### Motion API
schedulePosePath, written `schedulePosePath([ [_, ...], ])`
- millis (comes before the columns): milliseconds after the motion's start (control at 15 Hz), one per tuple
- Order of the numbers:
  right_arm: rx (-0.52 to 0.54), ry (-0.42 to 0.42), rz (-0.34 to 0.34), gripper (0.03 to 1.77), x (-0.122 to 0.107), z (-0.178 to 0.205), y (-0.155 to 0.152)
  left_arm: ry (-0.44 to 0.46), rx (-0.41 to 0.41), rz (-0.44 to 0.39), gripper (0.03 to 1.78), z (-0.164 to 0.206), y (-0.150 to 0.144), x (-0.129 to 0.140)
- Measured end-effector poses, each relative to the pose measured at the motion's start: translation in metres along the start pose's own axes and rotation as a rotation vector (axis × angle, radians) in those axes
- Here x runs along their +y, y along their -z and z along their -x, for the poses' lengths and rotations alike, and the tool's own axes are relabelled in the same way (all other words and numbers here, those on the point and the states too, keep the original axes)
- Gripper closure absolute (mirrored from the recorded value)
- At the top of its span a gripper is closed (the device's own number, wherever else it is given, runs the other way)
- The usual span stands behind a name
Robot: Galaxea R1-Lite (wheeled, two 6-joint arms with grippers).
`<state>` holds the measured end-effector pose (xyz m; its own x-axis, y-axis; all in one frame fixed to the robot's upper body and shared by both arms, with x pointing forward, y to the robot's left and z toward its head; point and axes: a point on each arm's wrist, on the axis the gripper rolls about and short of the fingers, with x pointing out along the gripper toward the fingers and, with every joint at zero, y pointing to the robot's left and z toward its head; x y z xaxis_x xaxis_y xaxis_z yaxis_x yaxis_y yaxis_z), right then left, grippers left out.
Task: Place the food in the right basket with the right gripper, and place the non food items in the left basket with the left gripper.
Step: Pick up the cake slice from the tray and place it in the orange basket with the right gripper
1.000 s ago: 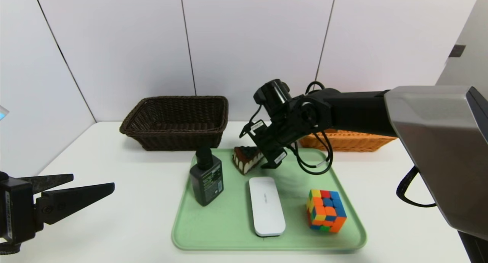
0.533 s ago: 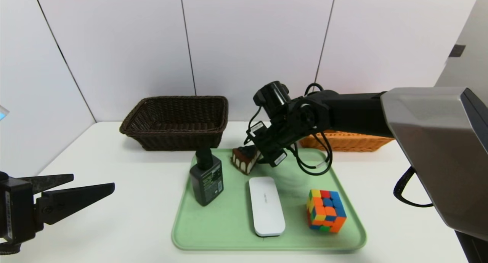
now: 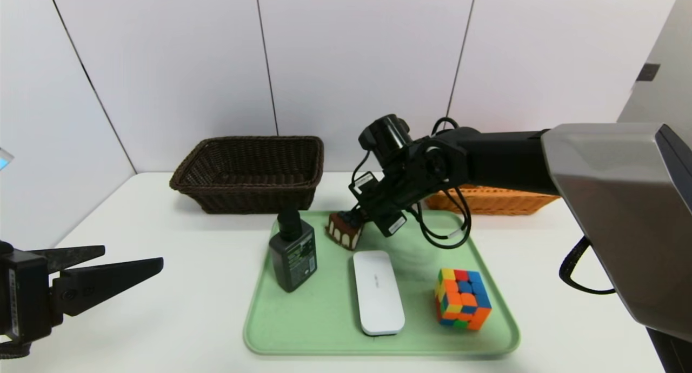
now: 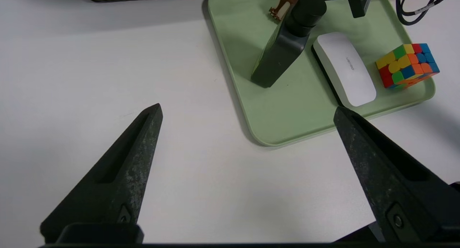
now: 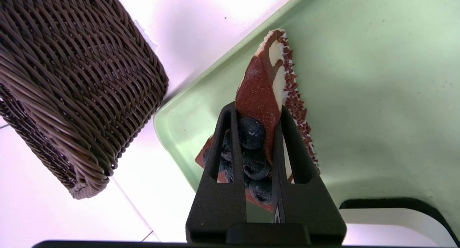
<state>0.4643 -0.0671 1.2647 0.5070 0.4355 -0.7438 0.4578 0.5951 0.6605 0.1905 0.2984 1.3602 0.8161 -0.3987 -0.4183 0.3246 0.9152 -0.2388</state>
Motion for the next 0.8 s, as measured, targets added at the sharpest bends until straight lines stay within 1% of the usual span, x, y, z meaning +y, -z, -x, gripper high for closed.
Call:
schedulePosePath([
  [267,-0.004,-0.02,0.004,1.56,0.004,0.01,0.0,0.0,0.001,0.002,0.12,0.0,0.0,0.0],
  [467,-0.012,-0.076,0.025,1.56,0.013,0.03,0.002,-0.002,0.001,0.001,0.12,0.0,0.0,0.0],
  [600,-0.027,-0.119,0.05,1.56,0.02,0.05,0.0,-0.002,0.001,0.001,0.12,0.0,0.001,0.0],
  [800,-0.066,-0.194,0.12,1.56,0.028,0.088,-0.006,-0.001,0.0,0.001,0.12,0.001,0.001,0.0],
])
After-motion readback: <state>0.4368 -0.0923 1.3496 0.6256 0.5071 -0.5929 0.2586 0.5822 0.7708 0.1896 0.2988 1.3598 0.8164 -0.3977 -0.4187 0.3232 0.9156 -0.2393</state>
